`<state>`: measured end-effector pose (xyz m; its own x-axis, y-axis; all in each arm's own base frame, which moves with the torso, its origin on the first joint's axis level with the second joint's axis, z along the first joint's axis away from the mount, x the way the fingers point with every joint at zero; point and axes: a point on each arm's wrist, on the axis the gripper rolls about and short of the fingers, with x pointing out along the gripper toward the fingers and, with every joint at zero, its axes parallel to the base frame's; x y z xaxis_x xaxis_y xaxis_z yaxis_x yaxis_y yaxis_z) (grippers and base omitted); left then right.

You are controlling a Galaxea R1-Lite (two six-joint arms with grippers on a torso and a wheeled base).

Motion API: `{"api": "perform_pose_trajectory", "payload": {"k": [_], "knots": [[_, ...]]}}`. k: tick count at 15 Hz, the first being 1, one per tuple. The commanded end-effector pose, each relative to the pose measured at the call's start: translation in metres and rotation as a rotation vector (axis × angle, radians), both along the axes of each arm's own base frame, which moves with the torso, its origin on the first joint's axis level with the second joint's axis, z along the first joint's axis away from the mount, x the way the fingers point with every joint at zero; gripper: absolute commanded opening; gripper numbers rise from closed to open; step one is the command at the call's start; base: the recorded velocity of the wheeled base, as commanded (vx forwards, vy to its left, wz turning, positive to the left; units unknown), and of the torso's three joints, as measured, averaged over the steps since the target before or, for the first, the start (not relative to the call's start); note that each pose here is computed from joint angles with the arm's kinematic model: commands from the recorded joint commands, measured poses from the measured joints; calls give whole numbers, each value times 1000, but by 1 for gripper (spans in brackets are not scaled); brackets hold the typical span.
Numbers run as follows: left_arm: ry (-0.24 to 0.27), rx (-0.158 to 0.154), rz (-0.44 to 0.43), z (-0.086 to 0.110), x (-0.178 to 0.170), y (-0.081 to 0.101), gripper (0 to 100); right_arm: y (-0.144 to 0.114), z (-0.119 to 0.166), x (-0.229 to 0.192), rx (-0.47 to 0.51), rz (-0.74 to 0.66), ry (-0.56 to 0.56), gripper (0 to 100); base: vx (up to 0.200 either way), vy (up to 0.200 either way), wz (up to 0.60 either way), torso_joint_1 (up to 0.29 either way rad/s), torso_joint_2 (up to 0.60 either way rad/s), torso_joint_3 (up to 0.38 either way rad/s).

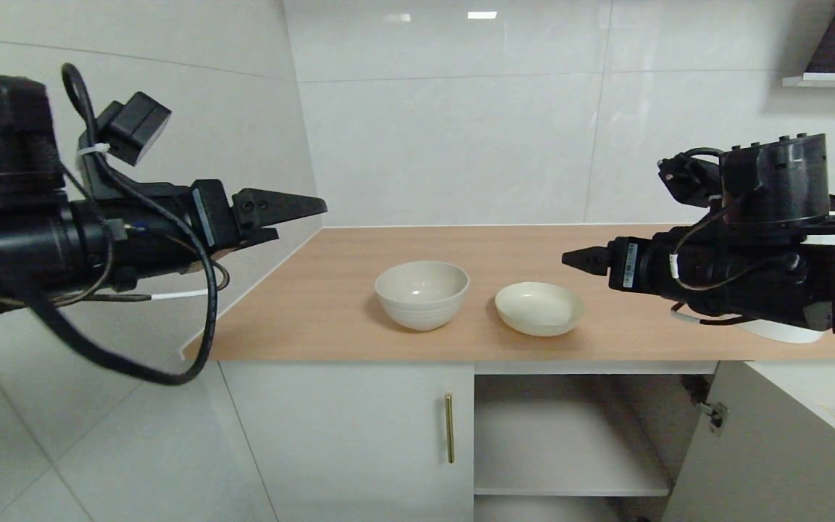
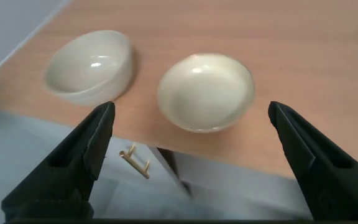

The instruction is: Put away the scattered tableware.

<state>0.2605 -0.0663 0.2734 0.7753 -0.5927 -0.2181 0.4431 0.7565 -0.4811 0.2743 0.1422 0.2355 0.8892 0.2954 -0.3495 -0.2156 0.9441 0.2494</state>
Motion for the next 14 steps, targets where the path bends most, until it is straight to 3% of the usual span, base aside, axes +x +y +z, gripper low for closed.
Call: {"api": "perform_pose_trajectory", "payload": {"k": [1,2,3,4,5,8,9,14], "knots": [[96,29,55,-20,36,-13,100,7,-3,16,10,-19,41,100,0,0,0,0,0,0],[139,51,118,-34,49,-26,100,8,-6,20,18,-31,61,100,0,0,0,0,0,0],[187,37,198,-44,64,-43,100,7,-10,23,20,-42,73,100,0,0,0,0,0,0],[200,33,220,-48,67,-49,100,7,-11,25,17,-45,77,100,0,0,0,0,0,0],[212,53,240,-57,72,-59,100,1,-14,31,11,-76,81,100,0,0,0,0,0,0],[250,77,224,-75,82,-71,100,-4,-20,38,4,-104,96,100,0,0,0,0,0,0],[282,97,217,-90,88,-78,100,-3,-25,42,-4,-106,106,100,0,0,0,0,0,0],[337,120,230,-119,110,-84,100,-2,-33,47,-28,-144,115,100,0,0,0,0,0,0]]}}
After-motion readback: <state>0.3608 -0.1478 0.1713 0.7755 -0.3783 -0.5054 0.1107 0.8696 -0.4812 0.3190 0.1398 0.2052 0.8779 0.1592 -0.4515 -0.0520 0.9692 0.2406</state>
